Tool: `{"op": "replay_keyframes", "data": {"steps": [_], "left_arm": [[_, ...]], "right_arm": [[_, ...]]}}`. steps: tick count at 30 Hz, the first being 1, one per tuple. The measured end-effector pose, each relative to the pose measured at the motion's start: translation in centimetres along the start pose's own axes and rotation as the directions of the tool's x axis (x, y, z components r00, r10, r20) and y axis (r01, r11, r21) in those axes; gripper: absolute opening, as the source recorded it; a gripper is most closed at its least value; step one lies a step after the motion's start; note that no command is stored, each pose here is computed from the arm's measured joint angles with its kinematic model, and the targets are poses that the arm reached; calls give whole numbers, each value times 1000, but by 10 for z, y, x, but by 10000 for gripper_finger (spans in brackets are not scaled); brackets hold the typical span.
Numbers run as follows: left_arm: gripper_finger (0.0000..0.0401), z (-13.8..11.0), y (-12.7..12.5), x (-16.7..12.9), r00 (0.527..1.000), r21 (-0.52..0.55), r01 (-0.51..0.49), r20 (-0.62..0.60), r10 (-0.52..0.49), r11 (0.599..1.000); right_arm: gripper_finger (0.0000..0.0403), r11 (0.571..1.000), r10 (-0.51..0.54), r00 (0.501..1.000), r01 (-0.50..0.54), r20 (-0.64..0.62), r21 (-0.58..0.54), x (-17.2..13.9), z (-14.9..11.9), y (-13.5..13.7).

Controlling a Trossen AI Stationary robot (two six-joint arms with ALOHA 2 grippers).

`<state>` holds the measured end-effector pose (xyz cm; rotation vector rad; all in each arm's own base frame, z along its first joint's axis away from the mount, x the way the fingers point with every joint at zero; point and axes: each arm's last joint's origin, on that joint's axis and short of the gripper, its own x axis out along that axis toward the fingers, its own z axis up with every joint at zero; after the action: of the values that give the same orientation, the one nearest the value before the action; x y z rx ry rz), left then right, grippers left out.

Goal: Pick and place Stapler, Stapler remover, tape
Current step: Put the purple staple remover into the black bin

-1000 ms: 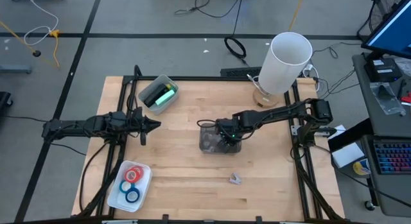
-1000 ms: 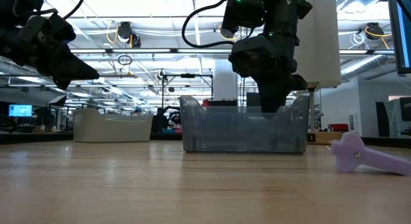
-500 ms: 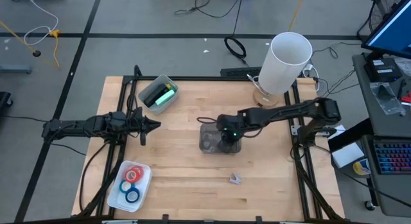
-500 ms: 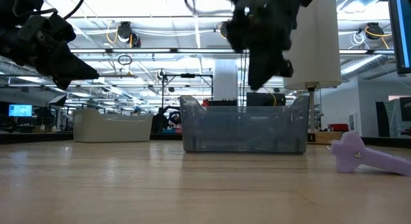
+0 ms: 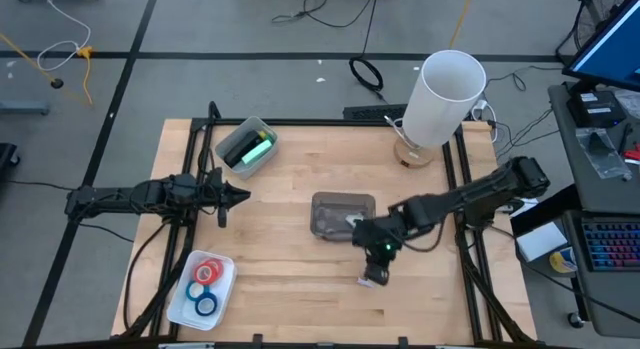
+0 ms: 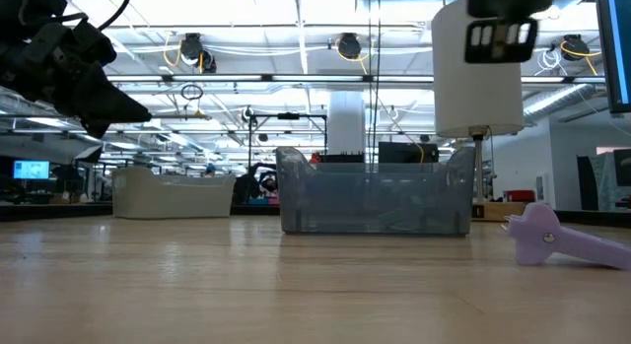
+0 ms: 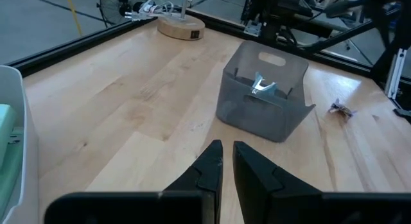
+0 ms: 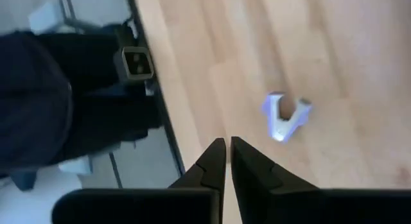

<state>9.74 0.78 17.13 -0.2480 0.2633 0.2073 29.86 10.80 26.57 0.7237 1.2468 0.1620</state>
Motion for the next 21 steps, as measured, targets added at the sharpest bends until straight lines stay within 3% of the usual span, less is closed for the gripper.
{"op": "replay_keyframes", "data": {"steps": [3, 9, 15, 21], "left_arm": [[37, 0, 0, 0, 1000, 7, 0, 0, 0, 1000], [37, 0, 0, 0, 1000, 7, 0, 0, 0, 1000], [37, 0, 0, 0, 1000, 7, 1, 0, -1, 1000], [37, 0, 0, 0, 1000, 3, 0, -4, 0, 1000]], "right_arm": [[12, 999, -25, 999, 24, -21, -26, 11, -8, 4], [29, 990, -81, 996, 84, -26, 112, 26, -16, -10], [89, 980, 5, 1000, 0, -28, 197, 43, -20, -21], [150, 966, -15, 999, 26, -44, 258, 53, -27, -37]]}}
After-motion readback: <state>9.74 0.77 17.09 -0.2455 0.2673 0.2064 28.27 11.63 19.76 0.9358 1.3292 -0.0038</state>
